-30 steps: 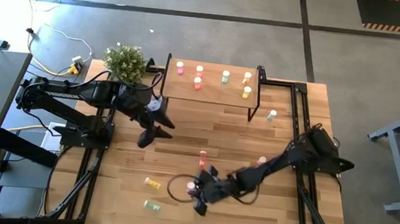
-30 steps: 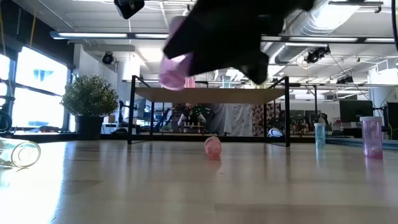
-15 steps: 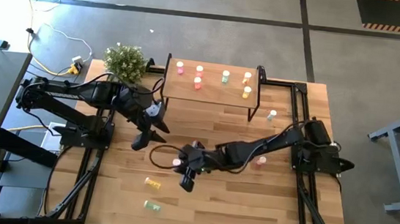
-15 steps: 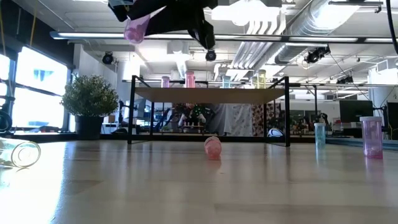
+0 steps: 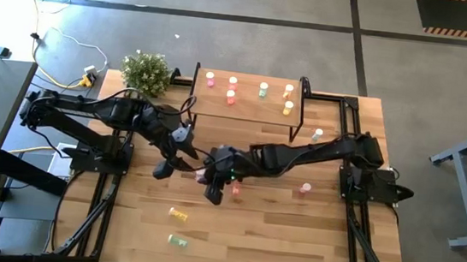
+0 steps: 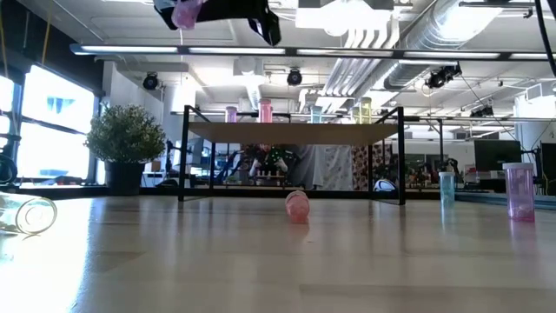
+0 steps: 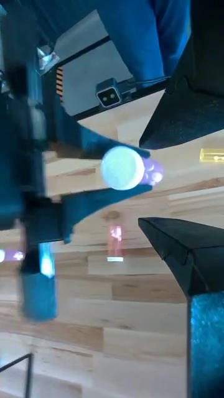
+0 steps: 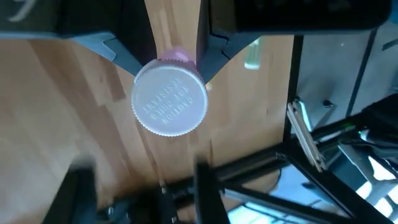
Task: Pick and place medicine bottles onto shelf by color
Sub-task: Put the bottom purple pill bottle on the shelf aligned with the other purple pill bottle
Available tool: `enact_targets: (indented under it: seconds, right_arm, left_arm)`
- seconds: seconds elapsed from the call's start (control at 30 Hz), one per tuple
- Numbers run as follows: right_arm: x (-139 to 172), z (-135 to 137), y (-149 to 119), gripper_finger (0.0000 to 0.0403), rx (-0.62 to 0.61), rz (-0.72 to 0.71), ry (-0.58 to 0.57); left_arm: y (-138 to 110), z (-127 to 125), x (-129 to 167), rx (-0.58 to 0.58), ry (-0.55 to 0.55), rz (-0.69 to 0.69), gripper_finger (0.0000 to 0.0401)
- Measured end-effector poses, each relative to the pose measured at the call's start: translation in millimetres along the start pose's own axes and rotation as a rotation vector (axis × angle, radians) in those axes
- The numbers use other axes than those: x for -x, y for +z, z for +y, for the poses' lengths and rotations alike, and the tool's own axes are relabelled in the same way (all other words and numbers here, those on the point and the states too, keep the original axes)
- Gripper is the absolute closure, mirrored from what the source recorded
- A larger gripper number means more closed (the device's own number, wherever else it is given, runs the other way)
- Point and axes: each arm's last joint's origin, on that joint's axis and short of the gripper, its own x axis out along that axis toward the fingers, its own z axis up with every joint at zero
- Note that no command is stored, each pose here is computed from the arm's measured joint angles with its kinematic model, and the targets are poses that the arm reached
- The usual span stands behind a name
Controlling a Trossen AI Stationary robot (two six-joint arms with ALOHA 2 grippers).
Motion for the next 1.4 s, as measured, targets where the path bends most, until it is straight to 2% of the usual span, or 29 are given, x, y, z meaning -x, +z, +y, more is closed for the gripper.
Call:
enact_targets:
  seconds: [0.17, 0.3, 0.57, 0.83, 1.0, 1.17, 1.4]
  right_arm:
    - [8.1, -3.8, 14.0, 0.0320, 0.040, -0.013, -0.012]
    - [9.2, -9.4, 15.3, 0.0320, 0.033, -0.001, -0.036]
    - [11.6, -6.5, 19.4, 0.0320, 0.022, -0.033, -0.002]
    - [11.7, -5.8, 18.7, 0.0320, 0.004, -0.028, 0.001]
    - [11.7, -4.8, 17.5, 0.0320, -0.034, 0.002, 0.049]
    - [11.7, -5.7, 15.4, 0.0320, -0.054, 0.025, 0.044]
    - [11.6, -6.1, 15.4, 0.0320, -0.071, 0.028, 0.045]
  left_arm:
    - [0.4, 1.2, -7.4, 0.007, 0.001, 0.022, 0.0220]
    - [0.3, 1.3, -7.7, 0.008, 0.001, 0.023, 0.0220]
    - [0.3, 1.3, -7.7, 0.043, 0.002, 0.023, 0.0220]
    - [0.3, 1.3, -7.7, 0.060, 0.002, 0.023, 0.0220]
    - [1.5, 0.7, -7.9, 0.048, -0.005, 0.011, 0.0220]
    - [5.7, 0.0, -7.8, 0.037, -0.021, -0.030, 0.0220]
    - [5.7, -0.2, -10.4, 0.057, -0.050, -0.020, 0.0220]
